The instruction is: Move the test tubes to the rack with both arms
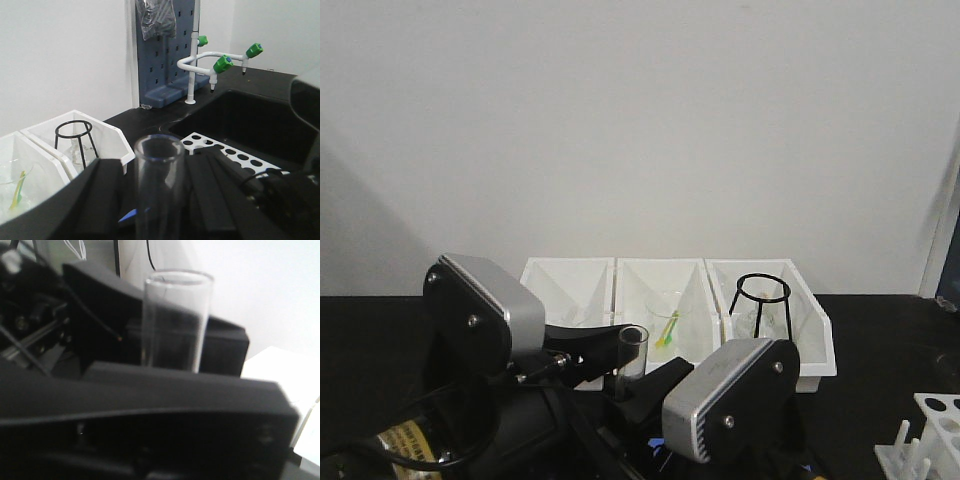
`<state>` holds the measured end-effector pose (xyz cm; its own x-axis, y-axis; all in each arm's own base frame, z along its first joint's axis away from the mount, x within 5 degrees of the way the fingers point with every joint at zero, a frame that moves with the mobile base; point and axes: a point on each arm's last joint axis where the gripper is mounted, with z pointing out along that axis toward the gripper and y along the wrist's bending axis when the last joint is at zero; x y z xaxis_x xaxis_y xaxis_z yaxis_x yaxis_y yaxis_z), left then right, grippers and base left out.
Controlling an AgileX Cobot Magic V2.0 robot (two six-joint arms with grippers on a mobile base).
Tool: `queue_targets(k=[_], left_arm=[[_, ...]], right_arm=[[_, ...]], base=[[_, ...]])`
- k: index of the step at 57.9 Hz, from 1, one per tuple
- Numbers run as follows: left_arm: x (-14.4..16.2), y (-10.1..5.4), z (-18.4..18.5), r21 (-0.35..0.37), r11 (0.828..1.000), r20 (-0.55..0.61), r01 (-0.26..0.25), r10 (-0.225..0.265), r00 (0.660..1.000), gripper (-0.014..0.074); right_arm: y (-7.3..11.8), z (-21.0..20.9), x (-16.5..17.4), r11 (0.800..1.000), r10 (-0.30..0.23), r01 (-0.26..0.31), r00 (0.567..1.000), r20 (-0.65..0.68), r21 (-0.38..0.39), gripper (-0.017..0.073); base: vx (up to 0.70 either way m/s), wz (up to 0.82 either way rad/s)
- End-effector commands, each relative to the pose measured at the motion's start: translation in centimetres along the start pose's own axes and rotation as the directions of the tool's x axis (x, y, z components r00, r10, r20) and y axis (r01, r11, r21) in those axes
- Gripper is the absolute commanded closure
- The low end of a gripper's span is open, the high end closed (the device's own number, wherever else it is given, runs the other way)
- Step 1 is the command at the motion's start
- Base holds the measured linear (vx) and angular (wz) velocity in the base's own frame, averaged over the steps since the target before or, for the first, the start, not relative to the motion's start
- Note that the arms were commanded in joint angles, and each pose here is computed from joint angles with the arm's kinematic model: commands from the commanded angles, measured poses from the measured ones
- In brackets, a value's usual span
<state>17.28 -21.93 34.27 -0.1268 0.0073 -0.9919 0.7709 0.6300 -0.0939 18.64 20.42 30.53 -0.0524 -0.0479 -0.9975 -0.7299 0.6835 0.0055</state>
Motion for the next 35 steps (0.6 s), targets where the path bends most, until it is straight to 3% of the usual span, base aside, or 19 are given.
queue_targets(k=[1, 9, 18, 27, 35], left_arm=[[-2.7, -0.4, -0.7, 0.017, 1.000, 0.139, 0.003, -0.006, 0.990, 0.0100], [-3.9, -0.5, -0.8, 0.019, 1.000, 0.175, -0.002, -0.001, 0.985, 0.0107], [-5.7, -0.6, -1.4, 0.008, 0.998, 0.228, -0.064, 0.060, 0.972, 0.0123], [-7.2, -0.8, -2.3, 0.002, 0.996, 0.272, -0.092, 0.088, 0.958, 0.0141], [-7.3, 0.1, -2.8, -0.040, 0.992, 0.254, -0.119, 0.126, 0.959, 0.0155]], right_arm=[[0.0, -0.3, -2.6, 1.000, -0.017, 0.018, 0.988, 0.153, 0.000, 0.0567], [0.0, -0.3, -2.6, 1.000, -0.017, 0.018, 0.988, 0.153, 0.000, 0.0567], [0.0, -0.3, -2.6, 1.000, -0.017, 0.018, 0.988, 0.152, 0.000, 0.0567], [0.0, -0.3, -2.6, 1.000, -0.017, 0.018, 0.989, 0.149, 0.000, 0.0567], [0.0, -0.3, -2.6, 1.000, -0.018, 0.019, 0.989, 0.149, 0.000, 0.0567]], base=[[0.00, 0.00], [0.00, 0.00], [0.00, 0.00], [0.00, 0.00], [0.00, 0.00]])
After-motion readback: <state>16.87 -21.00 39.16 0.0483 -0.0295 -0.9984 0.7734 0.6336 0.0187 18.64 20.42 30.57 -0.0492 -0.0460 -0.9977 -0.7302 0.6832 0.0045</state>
